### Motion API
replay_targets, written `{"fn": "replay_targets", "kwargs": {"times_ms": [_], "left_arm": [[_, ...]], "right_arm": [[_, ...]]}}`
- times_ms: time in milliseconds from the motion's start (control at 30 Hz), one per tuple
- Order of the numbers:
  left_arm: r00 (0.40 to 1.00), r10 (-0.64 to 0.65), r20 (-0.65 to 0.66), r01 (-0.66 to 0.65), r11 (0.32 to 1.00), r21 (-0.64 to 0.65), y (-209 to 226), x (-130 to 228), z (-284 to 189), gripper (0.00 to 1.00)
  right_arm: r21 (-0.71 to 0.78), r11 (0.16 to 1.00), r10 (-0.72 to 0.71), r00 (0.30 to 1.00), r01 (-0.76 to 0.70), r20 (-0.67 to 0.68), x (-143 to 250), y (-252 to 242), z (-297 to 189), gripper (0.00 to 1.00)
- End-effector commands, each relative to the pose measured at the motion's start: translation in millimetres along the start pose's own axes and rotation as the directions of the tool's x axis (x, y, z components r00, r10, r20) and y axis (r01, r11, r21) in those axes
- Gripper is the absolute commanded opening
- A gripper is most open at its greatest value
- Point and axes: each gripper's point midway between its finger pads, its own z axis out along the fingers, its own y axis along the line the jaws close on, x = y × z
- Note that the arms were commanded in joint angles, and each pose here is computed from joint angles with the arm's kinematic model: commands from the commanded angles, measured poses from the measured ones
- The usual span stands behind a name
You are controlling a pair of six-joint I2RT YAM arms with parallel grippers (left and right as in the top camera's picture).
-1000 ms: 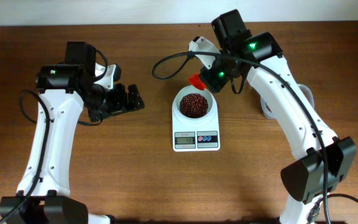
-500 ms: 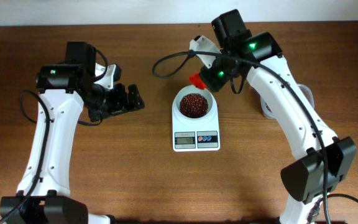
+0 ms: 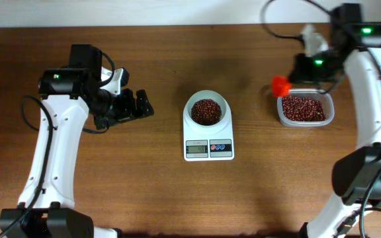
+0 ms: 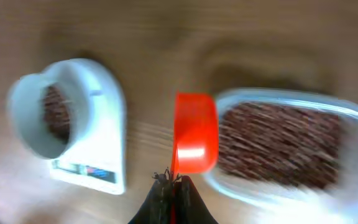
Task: Scoop item into bowl and weigh 50g on scale
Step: 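Move the scoop with the right gripper back into the bean tub, then scoop a small amount of beans and lift toward the bowl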
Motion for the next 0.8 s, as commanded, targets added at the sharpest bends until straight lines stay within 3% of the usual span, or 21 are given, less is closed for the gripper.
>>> {"fn": "replay_targets", "kwargs": {"times_ms": [0, 100, 333, 467, 600, 767], "left_arm": [[1.0, -0.003, -0.011, 0.003, 1.0, 0.006, -1, 1, 3, 0.99], [1.0, -0.003, -0.011, 0.003, 1.0, 0.006, -1, 1, 3, 0.99], [1.0, -0.003, -0.011, 0.003, 1.0, 0.006, -1, 1, 3, 0.99], [1.0, -0.003, -0.011, 0.003, 1.0, 0.006, -1, 1, 3, 0.99], [1.0, -0.003, -0.011, 0.003, 1.0, 0.006, -1, 1, 3, 0.99], [1.0, -0.003, -0.011, 0.003, 1.0, 0.006, -1, 1, 3, 0.99]], "right_arm": [[0.154, 0.982, 0.113, 0.994, -0.112, -0.001, 7, -47, -10, 0.04], [0.21, 0.969, 0.139, 0.99, -0.13, -0.029, 16, -65, 1, 0.04], [0.159, 0.977, 0.16, 0.983, -0.144, -0.09, 33, -75, 64, 0.04], [0.152, 0.978, 0.162, 0.982, -0.146, -0.1, 40, -78, 78, 0.04], [0.302, 0.944, 0.168, 0.981, -0.132, -0.096, 38, -99, 47, 0.04], [0.244, 0.96, 0.153, 0.987, -0.136, -0.049, 18, -79, 15, 0.04]]}}
